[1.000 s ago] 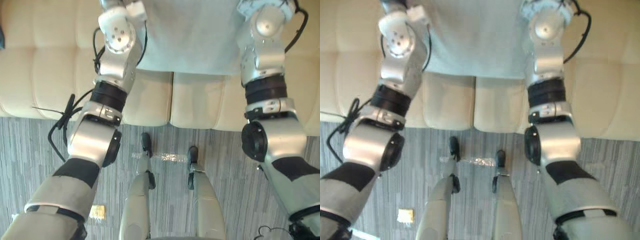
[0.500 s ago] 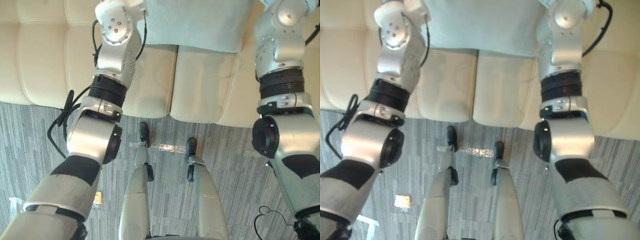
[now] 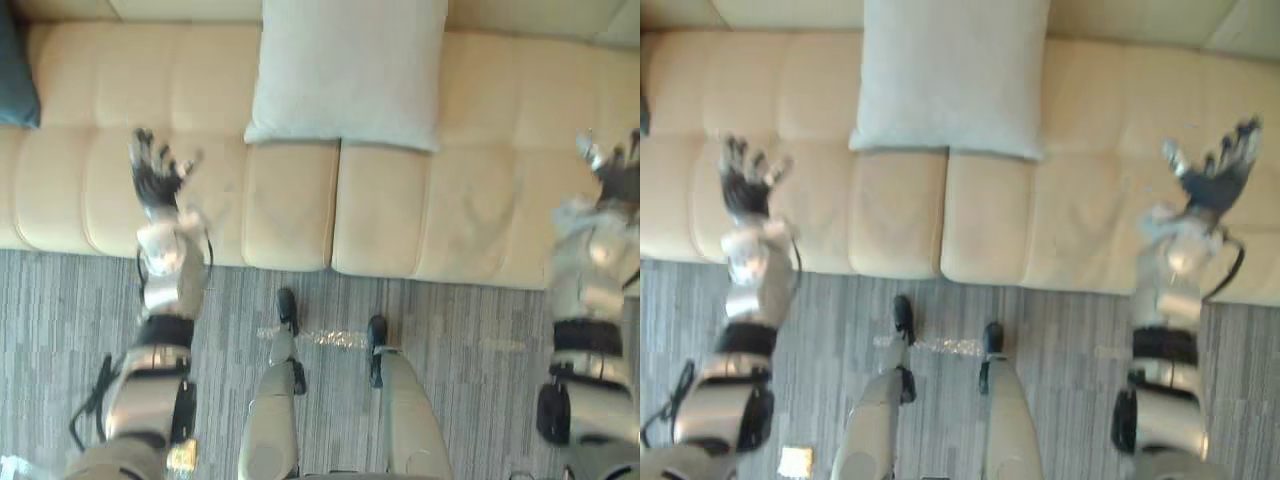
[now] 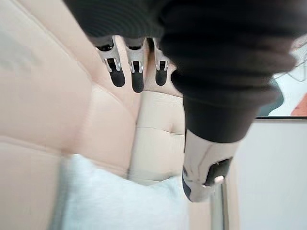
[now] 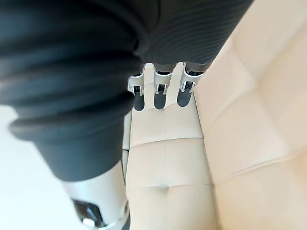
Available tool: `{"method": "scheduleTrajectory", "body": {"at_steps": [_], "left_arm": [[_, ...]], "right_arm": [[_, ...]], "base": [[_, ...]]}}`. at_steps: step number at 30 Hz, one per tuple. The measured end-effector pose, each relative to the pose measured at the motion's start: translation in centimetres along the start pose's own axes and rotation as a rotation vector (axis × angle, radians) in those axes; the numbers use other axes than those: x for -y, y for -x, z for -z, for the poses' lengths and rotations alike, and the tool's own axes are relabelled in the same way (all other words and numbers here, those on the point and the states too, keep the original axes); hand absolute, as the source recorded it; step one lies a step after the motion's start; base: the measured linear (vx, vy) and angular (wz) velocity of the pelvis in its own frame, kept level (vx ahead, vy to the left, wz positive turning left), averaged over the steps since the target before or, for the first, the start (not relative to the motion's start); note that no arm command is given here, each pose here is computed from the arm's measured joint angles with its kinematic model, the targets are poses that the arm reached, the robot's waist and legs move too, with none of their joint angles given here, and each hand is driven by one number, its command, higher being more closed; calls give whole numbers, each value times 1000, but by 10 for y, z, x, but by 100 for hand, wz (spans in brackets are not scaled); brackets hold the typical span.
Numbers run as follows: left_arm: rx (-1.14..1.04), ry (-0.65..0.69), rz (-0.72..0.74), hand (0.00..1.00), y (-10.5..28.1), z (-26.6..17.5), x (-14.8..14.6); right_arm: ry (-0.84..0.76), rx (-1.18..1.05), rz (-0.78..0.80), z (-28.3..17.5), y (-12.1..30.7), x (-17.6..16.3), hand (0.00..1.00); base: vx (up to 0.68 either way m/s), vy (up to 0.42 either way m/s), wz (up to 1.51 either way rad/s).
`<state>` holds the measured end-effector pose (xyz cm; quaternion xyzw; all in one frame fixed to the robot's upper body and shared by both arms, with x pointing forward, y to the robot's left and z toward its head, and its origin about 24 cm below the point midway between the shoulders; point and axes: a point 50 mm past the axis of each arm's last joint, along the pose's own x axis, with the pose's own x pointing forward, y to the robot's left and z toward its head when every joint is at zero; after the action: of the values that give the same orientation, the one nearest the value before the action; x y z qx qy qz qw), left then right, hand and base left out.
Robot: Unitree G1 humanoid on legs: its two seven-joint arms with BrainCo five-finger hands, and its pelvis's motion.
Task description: Pick up cushions and gather them together orderly.
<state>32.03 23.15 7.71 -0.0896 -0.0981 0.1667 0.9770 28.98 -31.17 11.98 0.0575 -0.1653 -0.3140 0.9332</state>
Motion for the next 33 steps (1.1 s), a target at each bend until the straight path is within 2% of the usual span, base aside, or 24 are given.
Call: {"method": "scheduleTrajectory", "body": {"at_steps": [2, 7, 11, 15, 22, 26, 31, 33], "left_arm": [[-227, -49, 40, 0, 53, 59, -9], [-668, -153, 67, 0, 153, 141, -28], [-889, -227, 14, 0, 204, 168, -48], [-996, -251, -46, 0, 228, 176, -61], [-1038, -262, -98, 0, 240, 178, -72], [-1035, -267, -101, 0, 238, 178, -71], [-971, -257, -93, 0, 215, 176, -57], [-952, -264, -95, 0, 208, 174, -57]], "right_arm": [[75, -212, -3, 57, 55, 18, 0], [175, -652, 26, 135, 162, 51, 0], [210, -959, 55, 170, 234, 67, 0], [221, -1116, 72, 179, 273, 79, 0], [215, -1169, 68, 183, 281, 78, 0], [209, -1147, 9, 187, 269, 61, 0], [200, -1135, -61, 191, 261, 37, 0], [205, -1139, -63, 191, 262, 38, 0]], "base": [[123, -28, 11], [117, -14, 1], [65, -14, -6], [63, -10, -8], [61, 6, -11], [7, 23, -34], [-73, -20, -12], [-70, -61, 28]]}}
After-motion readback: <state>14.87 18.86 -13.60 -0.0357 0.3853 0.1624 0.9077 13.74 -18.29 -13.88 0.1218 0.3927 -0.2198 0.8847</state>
